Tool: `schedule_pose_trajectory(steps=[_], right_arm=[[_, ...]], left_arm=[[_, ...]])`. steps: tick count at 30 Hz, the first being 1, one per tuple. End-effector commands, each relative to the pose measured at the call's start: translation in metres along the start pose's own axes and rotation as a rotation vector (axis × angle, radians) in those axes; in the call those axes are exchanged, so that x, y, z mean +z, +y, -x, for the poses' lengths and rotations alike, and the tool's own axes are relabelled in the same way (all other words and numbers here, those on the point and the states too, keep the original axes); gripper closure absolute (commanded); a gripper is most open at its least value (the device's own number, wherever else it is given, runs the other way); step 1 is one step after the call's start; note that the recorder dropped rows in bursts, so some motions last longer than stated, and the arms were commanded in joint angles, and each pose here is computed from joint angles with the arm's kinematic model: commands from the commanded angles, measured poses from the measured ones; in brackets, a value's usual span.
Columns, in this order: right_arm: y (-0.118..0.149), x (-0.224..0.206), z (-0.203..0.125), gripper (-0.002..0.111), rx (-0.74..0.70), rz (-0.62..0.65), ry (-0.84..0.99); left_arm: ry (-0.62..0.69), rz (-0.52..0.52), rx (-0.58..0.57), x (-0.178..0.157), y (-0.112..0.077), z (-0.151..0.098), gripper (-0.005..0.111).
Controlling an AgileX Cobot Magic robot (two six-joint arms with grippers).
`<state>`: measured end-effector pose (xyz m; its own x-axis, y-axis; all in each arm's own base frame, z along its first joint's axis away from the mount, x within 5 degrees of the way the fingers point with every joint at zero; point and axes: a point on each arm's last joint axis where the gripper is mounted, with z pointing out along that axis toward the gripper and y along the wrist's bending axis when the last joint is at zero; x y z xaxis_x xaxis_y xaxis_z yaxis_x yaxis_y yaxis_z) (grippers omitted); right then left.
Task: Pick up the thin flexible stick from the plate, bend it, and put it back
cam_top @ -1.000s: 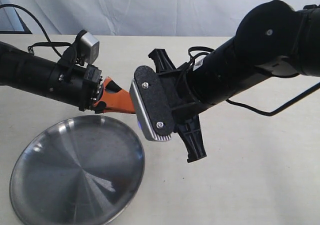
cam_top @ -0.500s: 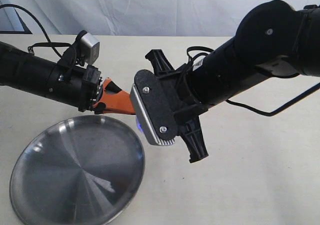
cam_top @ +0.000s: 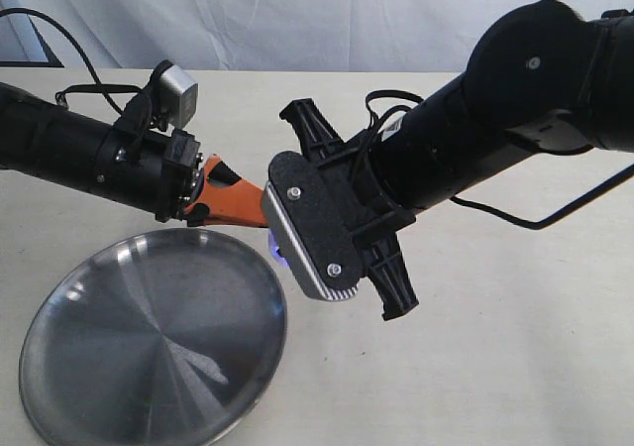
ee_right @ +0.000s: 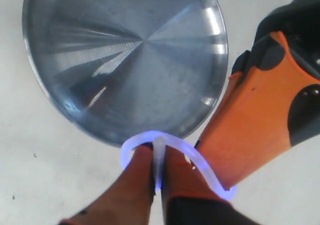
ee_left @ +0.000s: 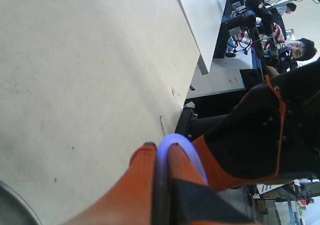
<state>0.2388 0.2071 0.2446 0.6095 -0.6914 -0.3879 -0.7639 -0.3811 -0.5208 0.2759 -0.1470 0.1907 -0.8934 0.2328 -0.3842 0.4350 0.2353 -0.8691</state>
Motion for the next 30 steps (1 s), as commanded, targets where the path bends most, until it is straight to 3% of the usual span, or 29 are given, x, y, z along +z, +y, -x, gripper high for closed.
schedule_pose_trajectory(steps=[1,13,22,30], right_arm=[[0.003,-0.002,0.010,0.109,0.009,0.026,-0.063],[0.002,-0.002,0.011,0.109,0.026,0.021,-0.068],[0.001,-0.001,0.009,0.109,0.327,0.018,-0.048],[0.002,-0.002,-0.004,0.109,0.637,-0.012,0.098]], left_arm=[[-0.088,0.026,-0.025,0.000,0.002,0.009,0.107],[-0.088,0.026,-0.023,0.000,0.002,0.009,0.107],[-0.094,0.025,-0.011,0.000,0.001,0.009,0.107],[-0.085,0.028,-0.008,0.000,0.002,0.009,0.107]])
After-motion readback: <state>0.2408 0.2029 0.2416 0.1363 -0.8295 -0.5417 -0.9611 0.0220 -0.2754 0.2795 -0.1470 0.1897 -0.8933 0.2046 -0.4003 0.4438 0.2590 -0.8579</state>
